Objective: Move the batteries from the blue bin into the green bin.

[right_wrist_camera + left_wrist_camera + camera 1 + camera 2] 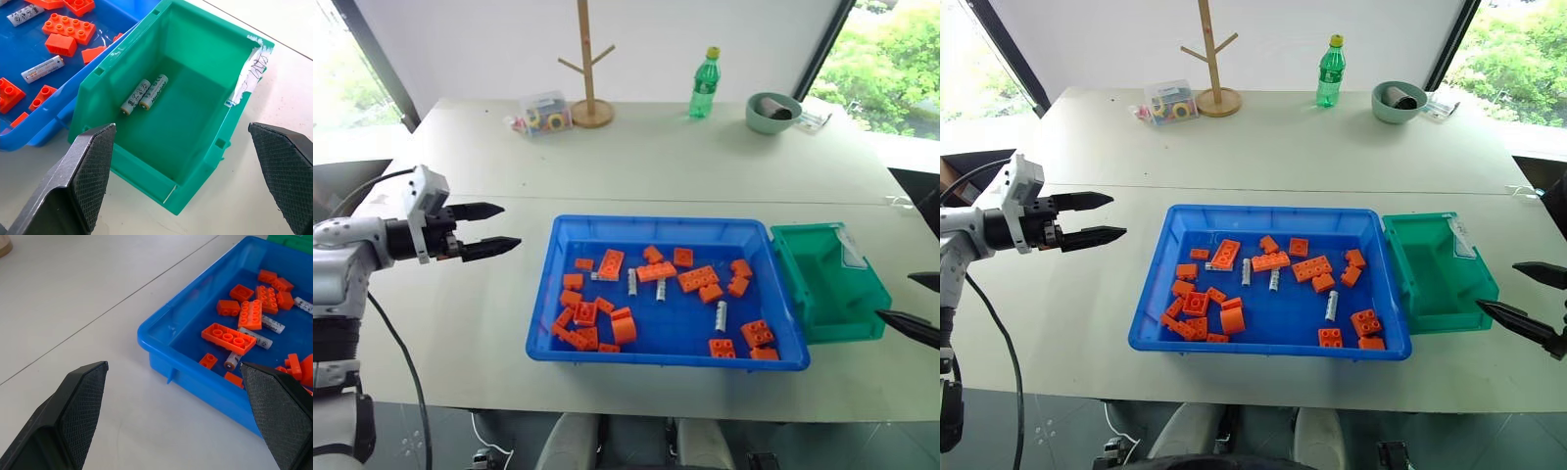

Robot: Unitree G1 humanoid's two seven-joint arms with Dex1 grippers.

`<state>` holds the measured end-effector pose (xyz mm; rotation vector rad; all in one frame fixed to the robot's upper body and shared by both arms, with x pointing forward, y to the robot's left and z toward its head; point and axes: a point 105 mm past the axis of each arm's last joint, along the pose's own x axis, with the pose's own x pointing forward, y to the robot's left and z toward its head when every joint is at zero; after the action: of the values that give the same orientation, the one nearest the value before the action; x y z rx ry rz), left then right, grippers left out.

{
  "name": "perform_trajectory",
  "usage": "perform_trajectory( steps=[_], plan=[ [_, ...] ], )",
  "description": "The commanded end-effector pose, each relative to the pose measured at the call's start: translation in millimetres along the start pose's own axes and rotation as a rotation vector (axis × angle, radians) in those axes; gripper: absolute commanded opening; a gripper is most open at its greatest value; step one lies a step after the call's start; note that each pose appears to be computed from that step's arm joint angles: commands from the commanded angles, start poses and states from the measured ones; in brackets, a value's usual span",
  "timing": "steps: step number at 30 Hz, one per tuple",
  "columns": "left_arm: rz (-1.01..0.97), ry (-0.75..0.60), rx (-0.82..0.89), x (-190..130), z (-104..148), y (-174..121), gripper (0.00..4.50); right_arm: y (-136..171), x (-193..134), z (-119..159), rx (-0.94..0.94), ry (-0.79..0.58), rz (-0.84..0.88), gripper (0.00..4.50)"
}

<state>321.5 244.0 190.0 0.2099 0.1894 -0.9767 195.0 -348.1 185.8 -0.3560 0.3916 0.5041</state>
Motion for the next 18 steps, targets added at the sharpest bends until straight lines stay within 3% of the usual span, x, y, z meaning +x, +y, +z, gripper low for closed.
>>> perform_trajectory(
  steps=[1,18],
  plan=[
    [0.002,-0.017,0.063,-3.2,13.9,-0.9,4.5,0.3,-1.0,5.3,-0.018,-0.027,-0.01,4.45],
    [0.009,-0.019,0.068,5.3,14.2,0.4,4.5,-10.1,1.0,6.2,-0.051,-0.013,-0.039,4.45]
  ],
)
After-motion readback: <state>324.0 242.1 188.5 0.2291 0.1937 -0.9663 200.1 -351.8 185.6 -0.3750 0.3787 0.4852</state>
